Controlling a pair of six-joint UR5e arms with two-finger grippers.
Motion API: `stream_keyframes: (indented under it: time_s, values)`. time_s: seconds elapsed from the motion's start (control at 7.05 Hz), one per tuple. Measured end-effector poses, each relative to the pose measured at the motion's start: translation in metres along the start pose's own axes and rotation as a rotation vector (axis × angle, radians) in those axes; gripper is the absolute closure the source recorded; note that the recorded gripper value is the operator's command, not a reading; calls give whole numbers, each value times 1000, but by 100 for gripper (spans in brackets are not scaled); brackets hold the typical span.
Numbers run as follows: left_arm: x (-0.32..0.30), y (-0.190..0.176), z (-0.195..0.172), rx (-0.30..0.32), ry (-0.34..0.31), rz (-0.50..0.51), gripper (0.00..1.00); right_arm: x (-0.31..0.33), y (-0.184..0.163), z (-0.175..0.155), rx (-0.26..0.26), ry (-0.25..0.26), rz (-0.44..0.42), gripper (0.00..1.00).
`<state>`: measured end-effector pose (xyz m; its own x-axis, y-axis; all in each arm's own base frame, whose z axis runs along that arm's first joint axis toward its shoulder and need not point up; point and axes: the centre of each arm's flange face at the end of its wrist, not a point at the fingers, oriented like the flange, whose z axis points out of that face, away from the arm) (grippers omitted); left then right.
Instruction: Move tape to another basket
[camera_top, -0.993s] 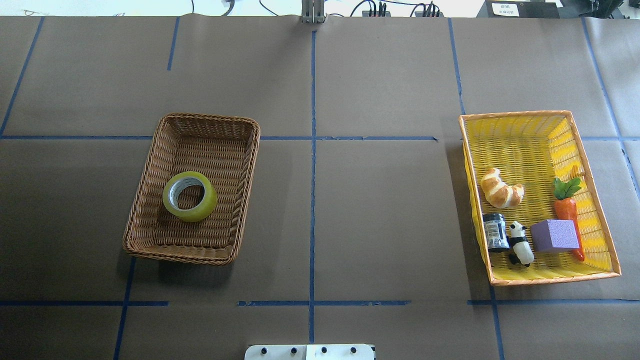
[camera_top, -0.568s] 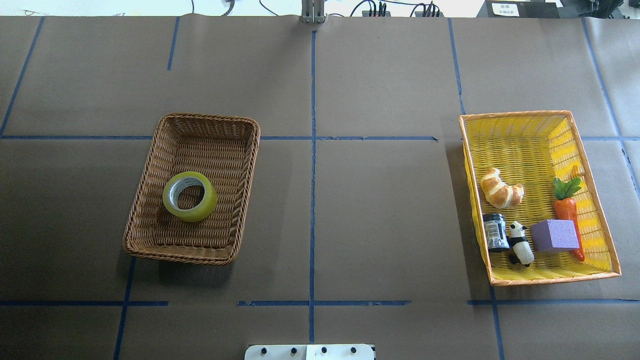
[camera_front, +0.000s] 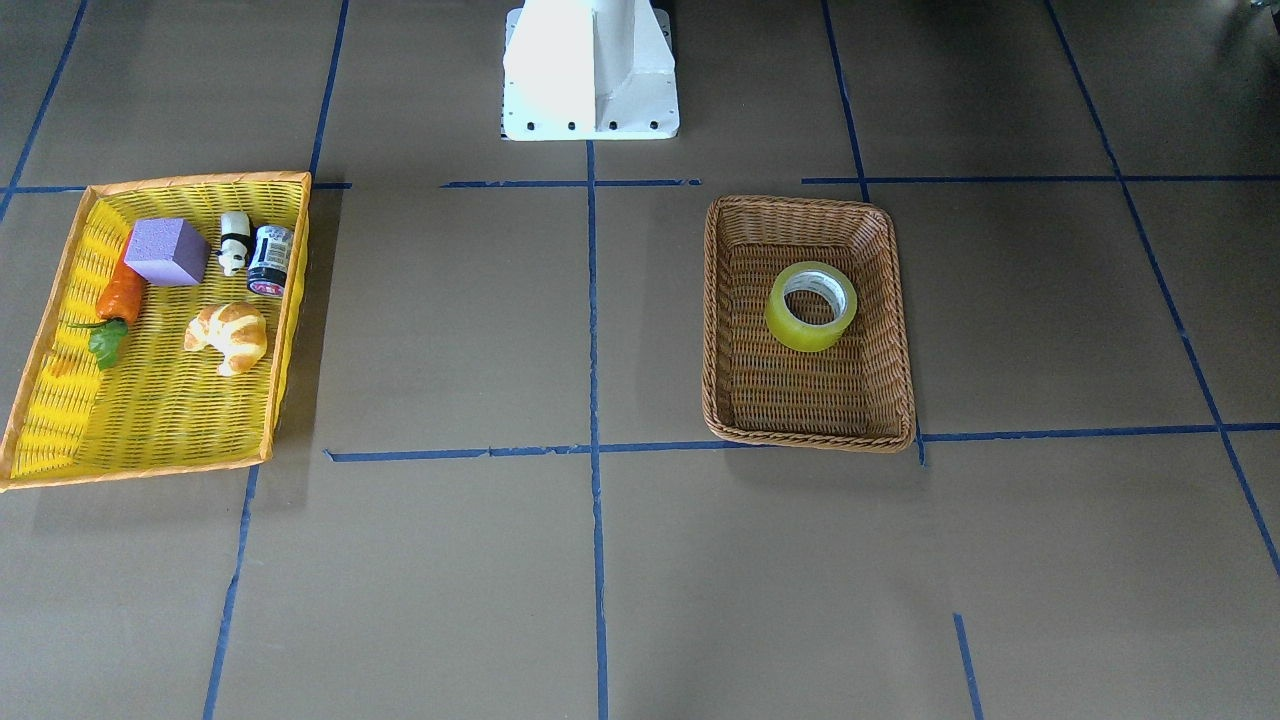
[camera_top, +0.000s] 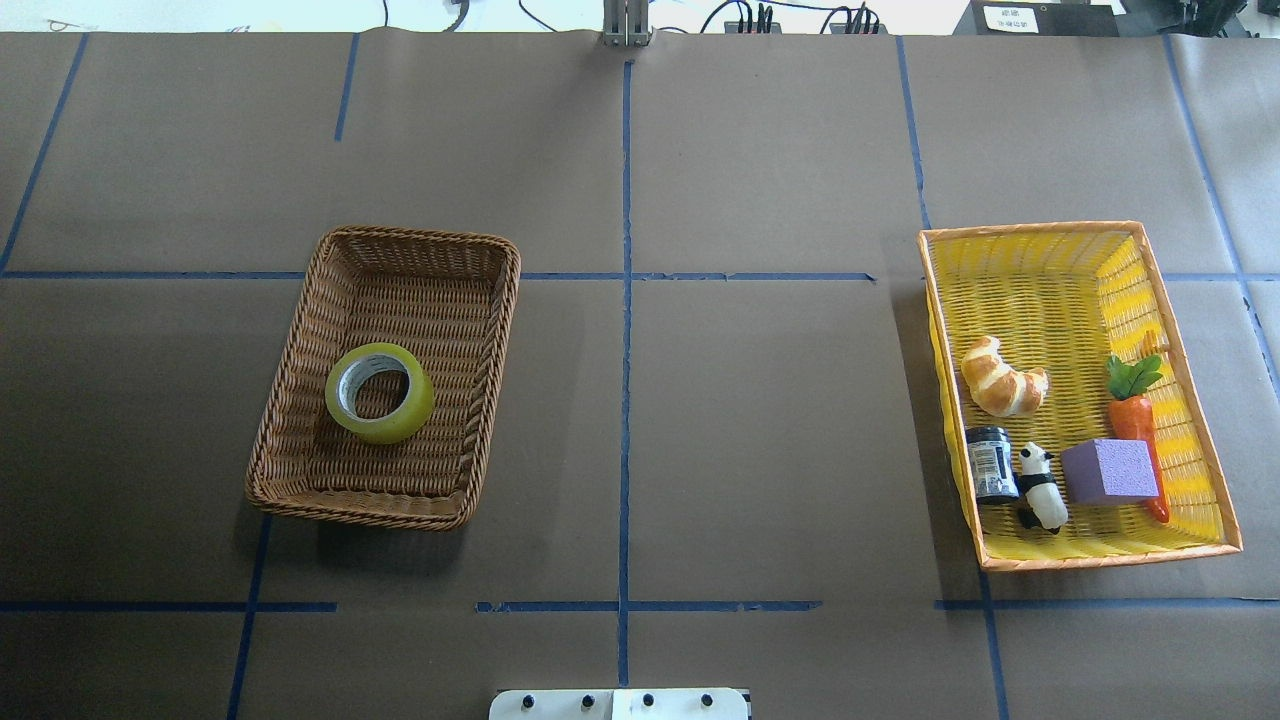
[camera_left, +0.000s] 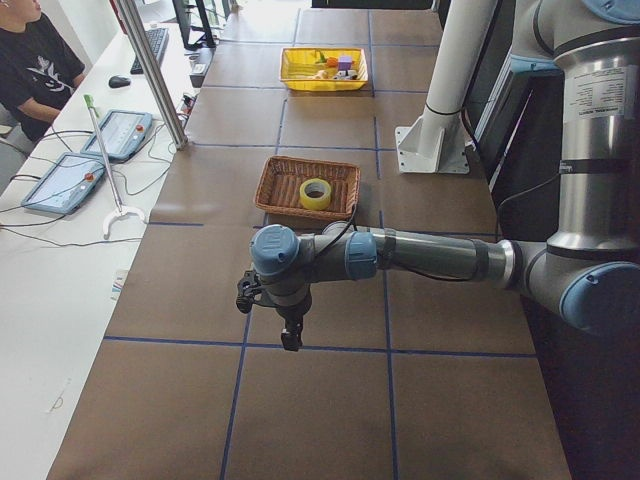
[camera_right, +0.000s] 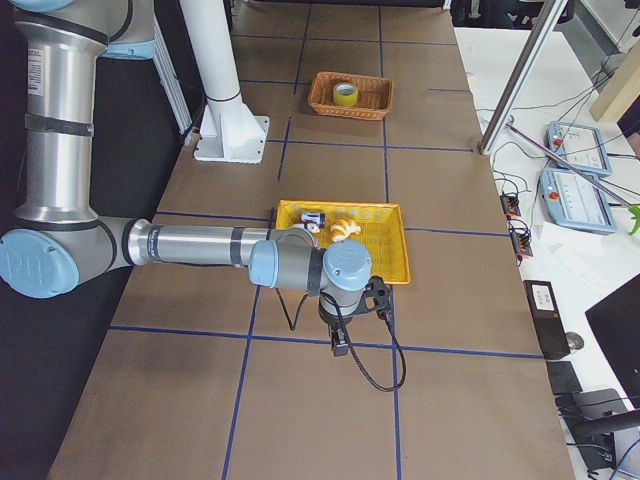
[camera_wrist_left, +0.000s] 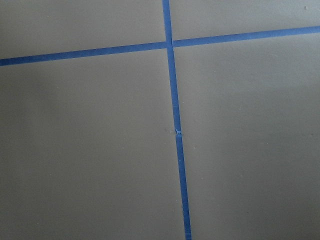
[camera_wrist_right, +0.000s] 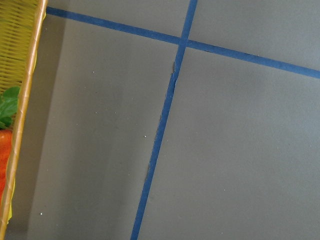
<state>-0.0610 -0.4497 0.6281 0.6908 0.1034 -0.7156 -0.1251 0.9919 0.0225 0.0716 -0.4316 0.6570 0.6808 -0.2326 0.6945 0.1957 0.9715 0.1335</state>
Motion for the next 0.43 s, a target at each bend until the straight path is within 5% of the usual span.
stream_keyframes:
  time_s: [0.43]
  values:
    - [-1,2,1,-4,1,-4,0,-4,-9,-6,14,5,-2,0]
